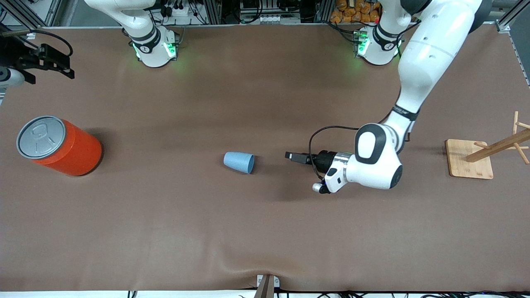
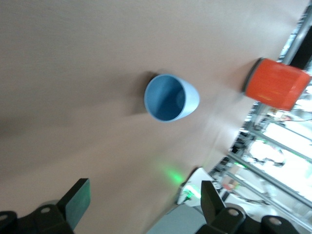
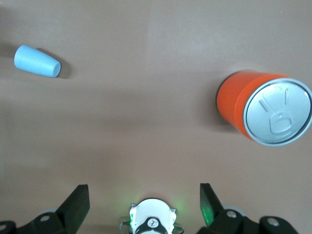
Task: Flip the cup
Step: 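Close the left gripper on the rim of the lying cup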
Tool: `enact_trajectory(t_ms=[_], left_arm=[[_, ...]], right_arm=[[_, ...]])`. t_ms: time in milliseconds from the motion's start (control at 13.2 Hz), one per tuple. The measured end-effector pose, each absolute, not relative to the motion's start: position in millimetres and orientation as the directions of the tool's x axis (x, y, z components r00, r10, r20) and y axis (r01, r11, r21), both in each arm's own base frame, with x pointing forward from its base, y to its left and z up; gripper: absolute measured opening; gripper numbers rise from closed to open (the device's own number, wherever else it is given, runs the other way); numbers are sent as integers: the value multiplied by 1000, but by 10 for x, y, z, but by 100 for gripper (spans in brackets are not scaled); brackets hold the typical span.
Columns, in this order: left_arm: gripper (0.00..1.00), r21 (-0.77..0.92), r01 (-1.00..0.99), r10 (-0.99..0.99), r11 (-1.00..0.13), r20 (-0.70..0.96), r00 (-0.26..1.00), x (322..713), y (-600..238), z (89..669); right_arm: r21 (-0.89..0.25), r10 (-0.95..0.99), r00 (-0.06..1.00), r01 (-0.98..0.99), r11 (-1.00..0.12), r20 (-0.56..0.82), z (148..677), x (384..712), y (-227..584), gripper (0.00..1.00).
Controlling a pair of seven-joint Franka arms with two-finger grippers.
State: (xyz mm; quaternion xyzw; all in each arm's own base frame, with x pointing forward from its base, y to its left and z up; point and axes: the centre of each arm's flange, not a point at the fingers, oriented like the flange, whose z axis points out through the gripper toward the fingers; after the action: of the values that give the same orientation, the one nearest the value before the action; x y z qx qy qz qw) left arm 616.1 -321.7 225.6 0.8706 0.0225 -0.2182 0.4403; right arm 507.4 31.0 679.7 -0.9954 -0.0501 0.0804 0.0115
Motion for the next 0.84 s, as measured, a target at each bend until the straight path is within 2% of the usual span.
enact_trajectory(t_ms=[532, 836], left_arm=[[100, 838, 373, -139, -398, -457, 878, 5805, -3807, 1418], [100, 845, 367, -132, -389, -445, 886, 5756, -3945, 1287]], right_arm=[[-4, -24, 986, -26, -1000, -166, 6928, 5017, 52, 100], [18, -151, 975, -150, -988, -162, 6930, 5025, -117, 100]])
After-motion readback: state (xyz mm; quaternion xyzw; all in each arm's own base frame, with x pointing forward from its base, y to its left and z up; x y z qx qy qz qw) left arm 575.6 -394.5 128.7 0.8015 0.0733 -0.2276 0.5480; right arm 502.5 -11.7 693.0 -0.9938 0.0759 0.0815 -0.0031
